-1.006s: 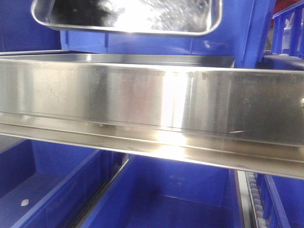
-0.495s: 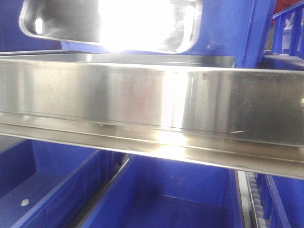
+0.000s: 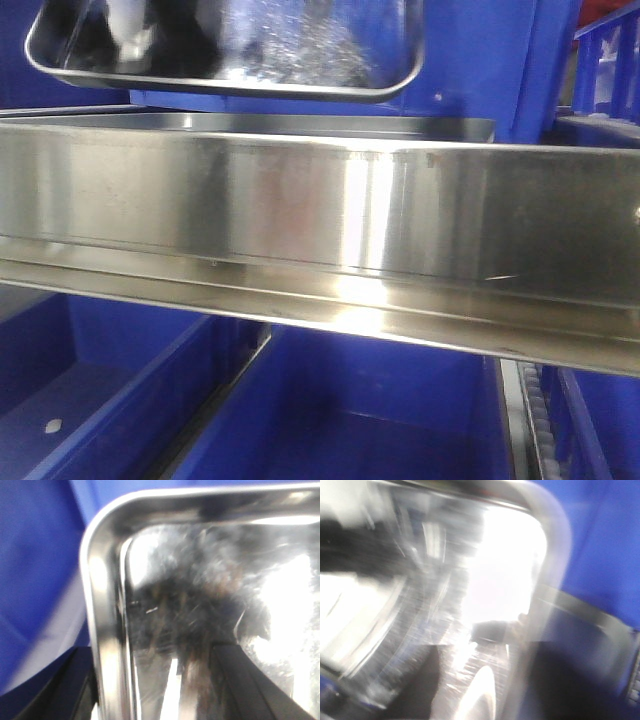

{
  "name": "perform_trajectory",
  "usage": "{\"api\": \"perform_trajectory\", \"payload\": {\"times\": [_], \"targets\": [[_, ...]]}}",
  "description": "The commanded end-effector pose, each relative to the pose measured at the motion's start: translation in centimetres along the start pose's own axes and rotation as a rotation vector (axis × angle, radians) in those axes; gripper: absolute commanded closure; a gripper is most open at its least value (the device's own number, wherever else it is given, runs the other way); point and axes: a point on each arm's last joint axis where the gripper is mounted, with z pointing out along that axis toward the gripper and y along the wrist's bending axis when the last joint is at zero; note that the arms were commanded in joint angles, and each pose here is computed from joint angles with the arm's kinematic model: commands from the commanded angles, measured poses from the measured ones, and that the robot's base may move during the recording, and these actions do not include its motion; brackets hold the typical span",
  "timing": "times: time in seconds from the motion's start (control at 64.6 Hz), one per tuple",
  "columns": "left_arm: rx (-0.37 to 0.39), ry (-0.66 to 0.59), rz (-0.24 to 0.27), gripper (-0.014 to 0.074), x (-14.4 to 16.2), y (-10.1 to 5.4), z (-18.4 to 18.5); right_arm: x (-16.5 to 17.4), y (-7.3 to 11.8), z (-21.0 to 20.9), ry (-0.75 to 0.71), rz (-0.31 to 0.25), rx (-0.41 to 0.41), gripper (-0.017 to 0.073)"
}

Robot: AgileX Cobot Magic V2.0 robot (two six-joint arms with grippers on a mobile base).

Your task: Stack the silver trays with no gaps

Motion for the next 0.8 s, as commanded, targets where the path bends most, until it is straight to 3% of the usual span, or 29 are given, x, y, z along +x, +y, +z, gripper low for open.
{"api": "perform_trajectory", "payload": {"times": [0.0,0.17,0.325,0.789], "targets": [[0.053,-0.034,-0.006,0.0228,-0.4,-0.6,-0.4,-0.6,0.6,-0.2,-0.048,-0.025,-0.051,0.0172],[0.04,-0.016,-0.003,0.0228,-0.2,-0.5,-0.4,-0.5,0.5,-0.2,-0.037,-0.023,-0.038,0.025],[0.002,0.004,0.027,0.0228,-0.1,-0.2,-0.4,-0.3,0.3,-0.2,-0.025,-0.025,-0.02,0.0251],[-0.018,-0.004,0.046,0.0229,-0.1,0.0,-0.4,-0.1,-0.4,-0.2,0.004,-0.062,0.059,0.0251]]}}
